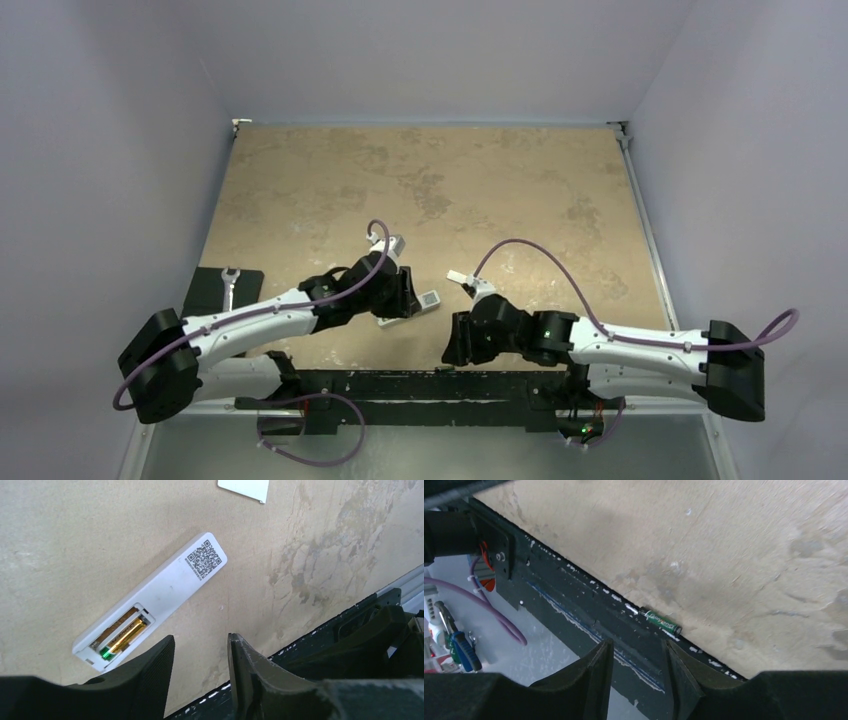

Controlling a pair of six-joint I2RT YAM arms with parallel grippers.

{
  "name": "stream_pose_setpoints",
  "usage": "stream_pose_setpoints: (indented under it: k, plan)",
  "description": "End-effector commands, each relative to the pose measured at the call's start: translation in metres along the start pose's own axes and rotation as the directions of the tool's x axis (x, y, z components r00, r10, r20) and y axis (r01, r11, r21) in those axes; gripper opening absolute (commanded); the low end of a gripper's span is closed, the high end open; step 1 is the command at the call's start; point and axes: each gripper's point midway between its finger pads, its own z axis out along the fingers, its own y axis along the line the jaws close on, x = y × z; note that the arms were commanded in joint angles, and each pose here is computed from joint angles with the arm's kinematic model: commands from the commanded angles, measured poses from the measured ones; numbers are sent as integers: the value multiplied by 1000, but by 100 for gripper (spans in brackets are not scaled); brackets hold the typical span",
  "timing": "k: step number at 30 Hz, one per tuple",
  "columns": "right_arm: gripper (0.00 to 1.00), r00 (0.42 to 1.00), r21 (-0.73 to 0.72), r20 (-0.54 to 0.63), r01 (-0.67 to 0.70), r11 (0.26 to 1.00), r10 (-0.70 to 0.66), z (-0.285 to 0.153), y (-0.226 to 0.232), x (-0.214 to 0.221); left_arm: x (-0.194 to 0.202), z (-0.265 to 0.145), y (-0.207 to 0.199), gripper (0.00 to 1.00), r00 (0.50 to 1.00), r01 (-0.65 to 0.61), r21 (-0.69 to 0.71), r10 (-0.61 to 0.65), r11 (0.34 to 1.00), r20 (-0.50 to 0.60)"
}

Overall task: Load the batteries into the remote control
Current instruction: Adjust the battery at the center of the board.

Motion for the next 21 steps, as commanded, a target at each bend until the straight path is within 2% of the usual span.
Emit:
stream_pose_setpoints:
  k: [1, 12, 21]
  plan:
    - [47, 997, 20, 2, -74, 997, 74, 0, 2, 11, -20, -16, -4, 45, 997, -46, -20, 48, 999, 67]
    - [50, 989, 88, -24, -141, 986, 144, 12, 4, 38, -34, -38, -2, 59, 987, -108, -35, 111, 994, 119]
    - [54, 982, 122, -12, -185, 975, 188, 31, 10, 39, -37, -52, 6, 63, 979, -136, -61, 144, 989, 141]
